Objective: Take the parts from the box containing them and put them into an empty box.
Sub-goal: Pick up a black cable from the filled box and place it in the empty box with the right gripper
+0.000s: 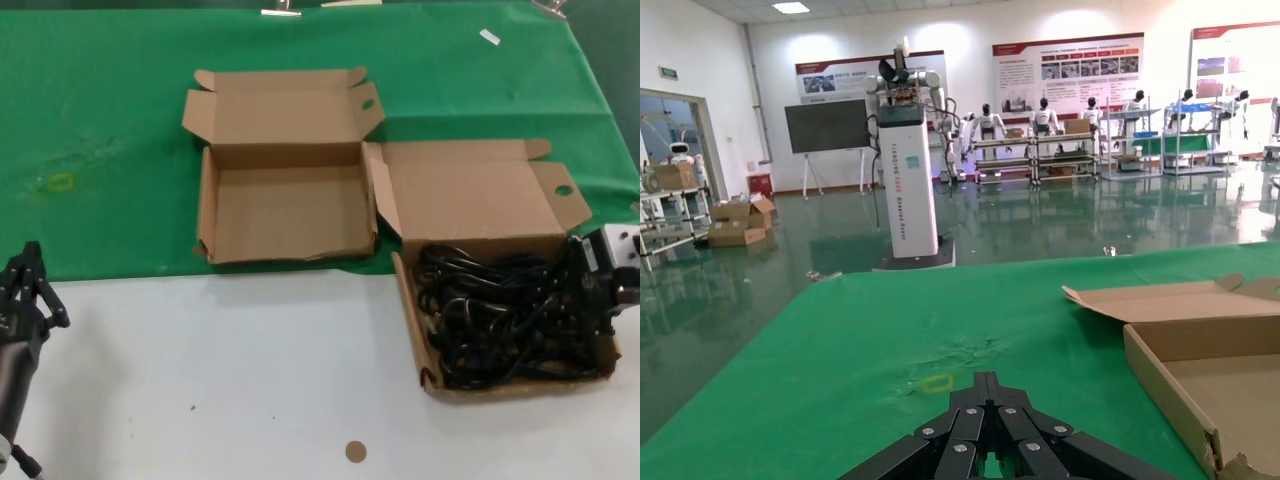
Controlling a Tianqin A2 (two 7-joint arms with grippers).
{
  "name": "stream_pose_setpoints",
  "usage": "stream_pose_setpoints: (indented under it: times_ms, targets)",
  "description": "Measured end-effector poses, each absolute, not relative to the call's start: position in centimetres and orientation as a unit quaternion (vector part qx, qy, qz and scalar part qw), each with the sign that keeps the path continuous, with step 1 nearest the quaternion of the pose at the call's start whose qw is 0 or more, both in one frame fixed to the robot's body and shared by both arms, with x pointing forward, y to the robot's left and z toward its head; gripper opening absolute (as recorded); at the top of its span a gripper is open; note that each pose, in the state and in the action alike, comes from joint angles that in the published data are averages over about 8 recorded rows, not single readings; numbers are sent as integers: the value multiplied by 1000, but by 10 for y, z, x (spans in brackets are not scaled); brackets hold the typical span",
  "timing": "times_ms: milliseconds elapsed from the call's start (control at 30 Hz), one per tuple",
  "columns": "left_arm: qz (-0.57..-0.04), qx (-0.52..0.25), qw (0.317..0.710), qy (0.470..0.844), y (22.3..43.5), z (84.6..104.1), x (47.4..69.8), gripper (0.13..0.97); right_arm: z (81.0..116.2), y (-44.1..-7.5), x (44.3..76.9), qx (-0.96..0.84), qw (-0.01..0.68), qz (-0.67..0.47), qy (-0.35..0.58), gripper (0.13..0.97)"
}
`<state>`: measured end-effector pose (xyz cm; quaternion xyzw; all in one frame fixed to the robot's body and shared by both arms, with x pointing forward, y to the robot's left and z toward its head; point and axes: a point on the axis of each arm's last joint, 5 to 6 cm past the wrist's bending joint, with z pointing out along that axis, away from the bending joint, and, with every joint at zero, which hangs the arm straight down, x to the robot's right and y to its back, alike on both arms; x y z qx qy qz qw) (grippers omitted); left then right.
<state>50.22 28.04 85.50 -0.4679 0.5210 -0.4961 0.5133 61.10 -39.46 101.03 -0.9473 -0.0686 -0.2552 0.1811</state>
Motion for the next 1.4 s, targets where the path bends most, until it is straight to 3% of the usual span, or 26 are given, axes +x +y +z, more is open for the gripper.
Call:
stream_pose_setpoints:
  times_ms: [100,633,1400]
  targets:
    - [-496,-468,513,521,280,855,502,144,1018,-394,610,-947,181,-256,-70,194]
    - [-496,-468,513,521,280,855,502,144,1075,-359,635,-917,204,-330,-90,181]
    - [-496,-468,513,521,280,855,502,144,1066,-225,731,-877,269,-378,-121,180]
